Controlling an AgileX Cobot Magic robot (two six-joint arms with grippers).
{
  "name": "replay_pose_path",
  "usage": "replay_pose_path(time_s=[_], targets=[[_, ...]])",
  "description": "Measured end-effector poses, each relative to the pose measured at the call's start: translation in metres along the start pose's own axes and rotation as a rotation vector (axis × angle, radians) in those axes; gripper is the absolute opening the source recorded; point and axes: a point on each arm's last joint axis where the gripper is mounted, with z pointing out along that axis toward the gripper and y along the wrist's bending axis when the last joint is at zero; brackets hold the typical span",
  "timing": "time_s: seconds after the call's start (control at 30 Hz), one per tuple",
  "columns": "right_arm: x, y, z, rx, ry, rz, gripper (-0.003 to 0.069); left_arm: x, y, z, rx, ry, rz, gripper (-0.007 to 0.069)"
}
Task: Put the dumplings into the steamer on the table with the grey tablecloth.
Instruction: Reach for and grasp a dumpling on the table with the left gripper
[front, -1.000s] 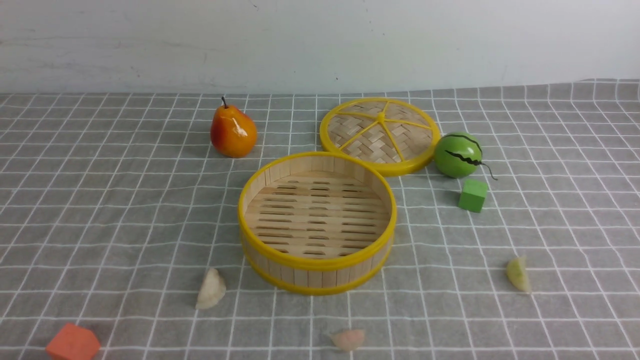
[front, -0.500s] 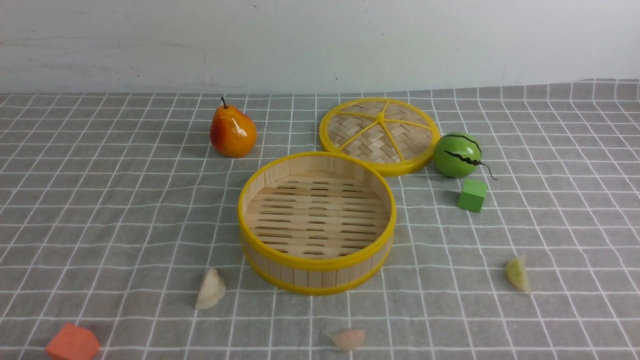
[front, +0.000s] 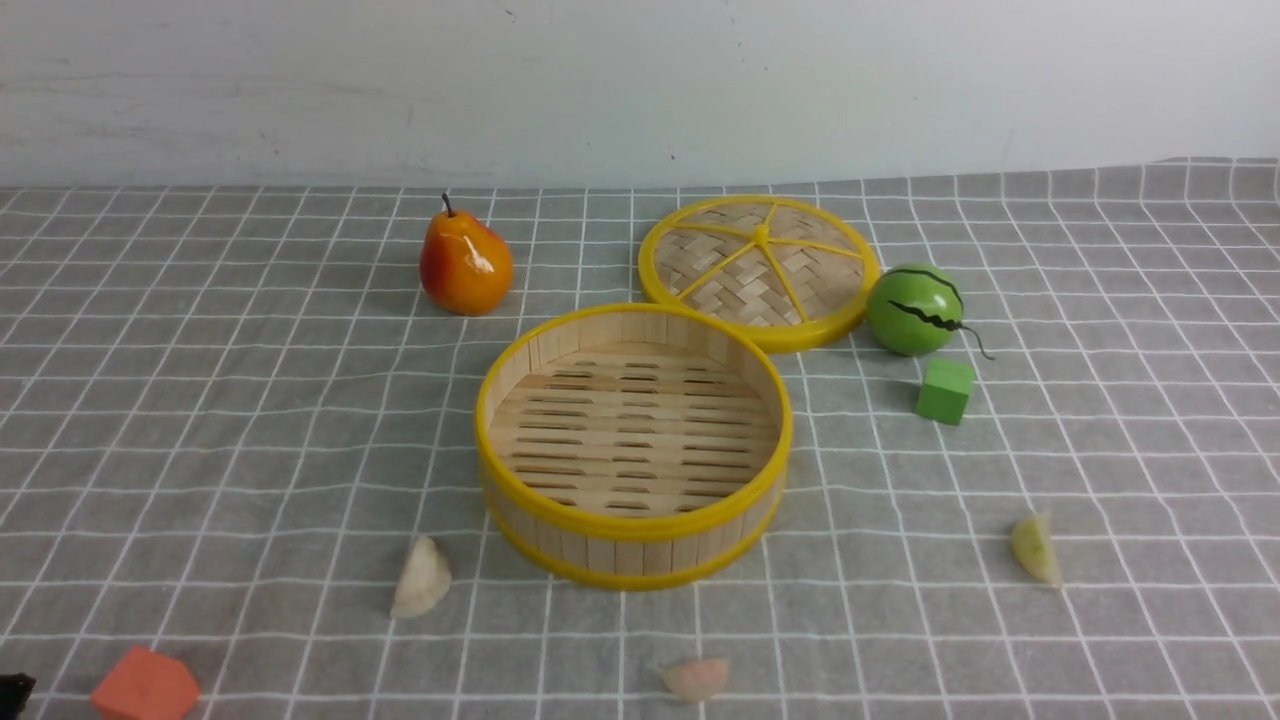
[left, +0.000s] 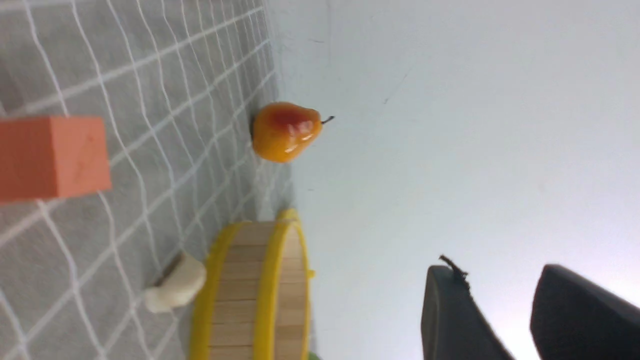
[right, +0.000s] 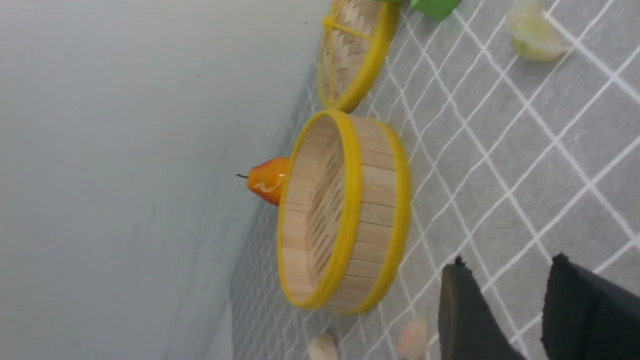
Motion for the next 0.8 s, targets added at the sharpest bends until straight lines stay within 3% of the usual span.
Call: replay_pose_path(time_s=[0.2,0.33,0.4,0.5,0.6,0.7,0.8], targets=[[-0.006,0.003,0.000,-0.033,-0.063,0.006,0.0239,0.000,-0.001,0.000,0.010,0.002,-0.079,0.0237],[-0.007,0.004,-0.001,-0.033,-0.077,-0.076,0.0239,0.007,-0.001,-0.001,-0.021,0.077,-0.063,0.0237],[-0.006,0.008,-0.002,-0.035,-0.063,-0.147,0.0239,0.012,-0.009,-0.003,-0.019,0.133,0.026,0.0237],[-0.008,0.030,-0.009,-0.079,-0.063,-0.368,0.0205,0.021,-0.040,-0.011,0.057,0.218,0.331,0.0237],[-0.016,0.065,-0.017,-0.097,-0.086,-0.616,0.0092,0.027,-0.077,-0.018,0.115,0.282,0.611,0.0205],[-0.026,0.091,-0.012,-0.042,-0.058,-0.777,0.0001,0.030,-0.100,-0.010,0.054,0.354,0.765,0.0132],[-0.039,0.119,0.009,0.083,0.085,-0.956,-0.0020,0.030,-0.124,0.012,-0.120,0.492,0.935,0.0003]])
